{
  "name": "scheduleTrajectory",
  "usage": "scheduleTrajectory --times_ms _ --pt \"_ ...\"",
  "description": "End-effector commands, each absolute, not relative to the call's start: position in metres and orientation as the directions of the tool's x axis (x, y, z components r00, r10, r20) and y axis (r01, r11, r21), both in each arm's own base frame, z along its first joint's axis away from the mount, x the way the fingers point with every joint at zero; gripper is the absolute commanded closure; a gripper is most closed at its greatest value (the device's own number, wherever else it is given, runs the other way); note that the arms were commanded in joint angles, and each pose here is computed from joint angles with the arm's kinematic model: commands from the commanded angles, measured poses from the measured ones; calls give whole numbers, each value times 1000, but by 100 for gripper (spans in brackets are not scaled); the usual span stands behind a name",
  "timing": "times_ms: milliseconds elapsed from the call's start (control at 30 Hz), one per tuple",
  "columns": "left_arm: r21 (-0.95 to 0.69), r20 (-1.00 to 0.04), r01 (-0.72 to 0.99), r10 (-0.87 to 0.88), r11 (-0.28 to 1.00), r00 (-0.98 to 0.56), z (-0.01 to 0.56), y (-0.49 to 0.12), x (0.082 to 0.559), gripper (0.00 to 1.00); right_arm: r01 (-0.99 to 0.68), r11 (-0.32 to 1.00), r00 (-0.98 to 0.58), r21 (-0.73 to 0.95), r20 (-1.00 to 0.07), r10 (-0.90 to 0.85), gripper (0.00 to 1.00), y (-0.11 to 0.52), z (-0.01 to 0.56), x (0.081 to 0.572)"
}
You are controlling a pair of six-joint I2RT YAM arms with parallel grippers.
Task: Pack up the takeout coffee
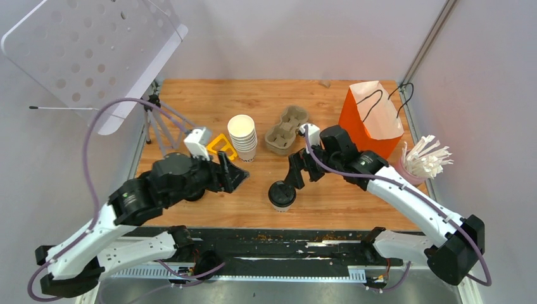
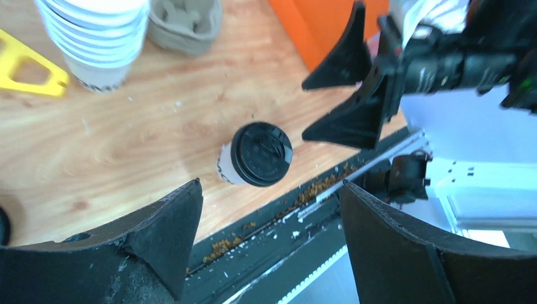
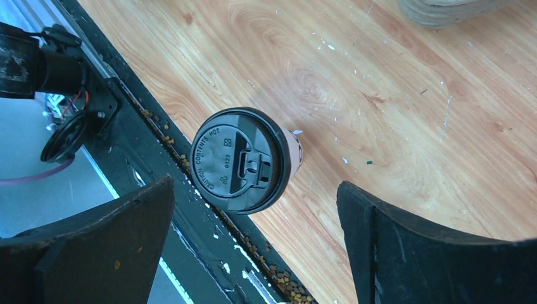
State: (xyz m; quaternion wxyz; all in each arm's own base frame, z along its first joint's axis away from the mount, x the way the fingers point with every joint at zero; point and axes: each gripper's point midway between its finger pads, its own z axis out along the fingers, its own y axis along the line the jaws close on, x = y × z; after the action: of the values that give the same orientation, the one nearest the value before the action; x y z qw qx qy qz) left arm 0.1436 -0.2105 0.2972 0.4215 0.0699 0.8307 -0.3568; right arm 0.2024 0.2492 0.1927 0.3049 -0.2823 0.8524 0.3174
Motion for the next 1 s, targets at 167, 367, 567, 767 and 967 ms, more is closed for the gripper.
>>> scheduleTrajectory --times_ms 167,367,567,767,967 --pt "-417 -842 355 -210 837 -496 309 -130 139 7 -672 708 -608 218 -708 -360 0 268 197 198" --pt "-402 -867 412 -194 818 -460 291 -115 127 4 -692 710 -587 127 -673 -451 0 286 182 192" --pt "-392 -885 480 -180 784 -429 276 -114 118 2 -704 708 -569 63 -647 -508 0 296 170 188" --pt "-378 -895 482 -178 791 -409 263 -110 119 0 -729 684 -539 11 -625 -565 0 305 161 185" --pt "-380 -901 476 -202 793 -383 263 -103 119 0 -732 681 -542 -16 -593 -596 0 304 149 184"
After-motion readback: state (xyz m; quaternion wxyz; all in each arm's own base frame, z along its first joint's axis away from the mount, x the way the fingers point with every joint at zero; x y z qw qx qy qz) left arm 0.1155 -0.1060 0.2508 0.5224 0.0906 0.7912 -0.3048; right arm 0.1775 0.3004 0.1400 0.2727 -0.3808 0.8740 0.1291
